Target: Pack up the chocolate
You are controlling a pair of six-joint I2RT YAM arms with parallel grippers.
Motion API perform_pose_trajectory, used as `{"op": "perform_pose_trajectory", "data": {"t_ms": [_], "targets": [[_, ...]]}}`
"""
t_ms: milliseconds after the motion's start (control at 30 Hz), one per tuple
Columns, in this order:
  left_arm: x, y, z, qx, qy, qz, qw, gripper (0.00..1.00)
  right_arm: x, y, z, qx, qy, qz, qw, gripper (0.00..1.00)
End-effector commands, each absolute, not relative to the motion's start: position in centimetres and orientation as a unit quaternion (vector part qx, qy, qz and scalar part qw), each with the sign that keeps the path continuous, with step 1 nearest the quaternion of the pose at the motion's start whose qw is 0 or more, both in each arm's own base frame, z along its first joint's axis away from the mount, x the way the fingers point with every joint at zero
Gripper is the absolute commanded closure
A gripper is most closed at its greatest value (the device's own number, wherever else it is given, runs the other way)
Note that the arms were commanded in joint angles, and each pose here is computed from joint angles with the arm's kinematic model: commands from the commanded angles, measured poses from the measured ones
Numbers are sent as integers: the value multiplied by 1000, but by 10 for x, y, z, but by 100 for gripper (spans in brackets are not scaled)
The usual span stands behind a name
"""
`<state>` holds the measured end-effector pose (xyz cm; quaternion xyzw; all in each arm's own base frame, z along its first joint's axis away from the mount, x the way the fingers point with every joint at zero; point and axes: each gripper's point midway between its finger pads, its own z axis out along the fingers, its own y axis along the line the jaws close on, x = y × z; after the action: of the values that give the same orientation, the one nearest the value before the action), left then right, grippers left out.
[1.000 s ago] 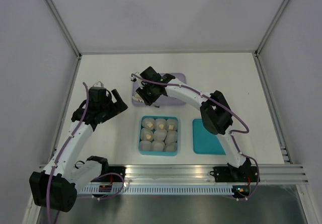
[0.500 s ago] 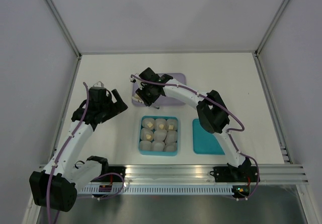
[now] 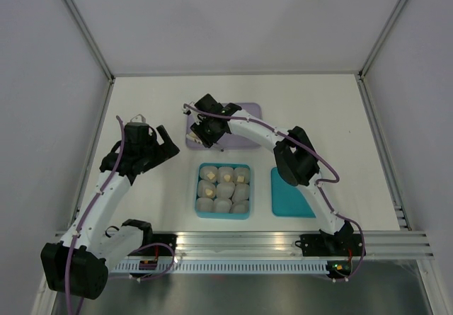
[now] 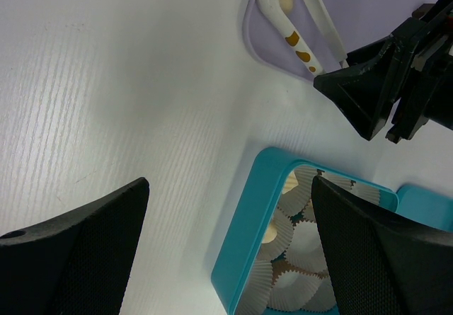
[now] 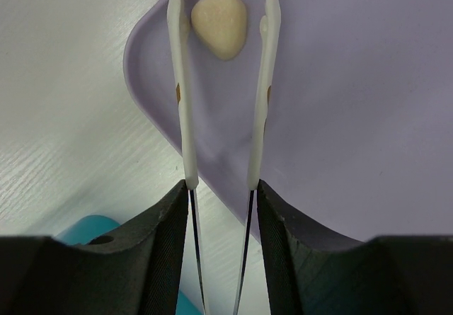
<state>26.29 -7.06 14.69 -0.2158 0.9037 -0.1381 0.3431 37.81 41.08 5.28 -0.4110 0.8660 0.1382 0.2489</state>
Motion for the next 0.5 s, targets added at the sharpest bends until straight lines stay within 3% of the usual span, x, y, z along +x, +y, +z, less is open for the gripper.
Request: {"op": "perform_pose_trajectory", "data": {"t_ms": [0, 133, 267, 467], "targets": [[266, -69, 160, -202, 899, -136, 364, 0, 384, 415, 61, -408, 865, 140, 258, 53], [267, -69, 161, -202, 899, -136, 365, 0, 382, 412, 64, -408, 865, 139, 256, 58], [267, -68, 162, -203, 897, -136, 368, 0, 380, 412, 74, -409, 860, 149, 268, 76], [266, -68, 163, -203, 896, -136, 369, 0, 380, 412, 114, -406, 843, 163, 312, 82]]}}
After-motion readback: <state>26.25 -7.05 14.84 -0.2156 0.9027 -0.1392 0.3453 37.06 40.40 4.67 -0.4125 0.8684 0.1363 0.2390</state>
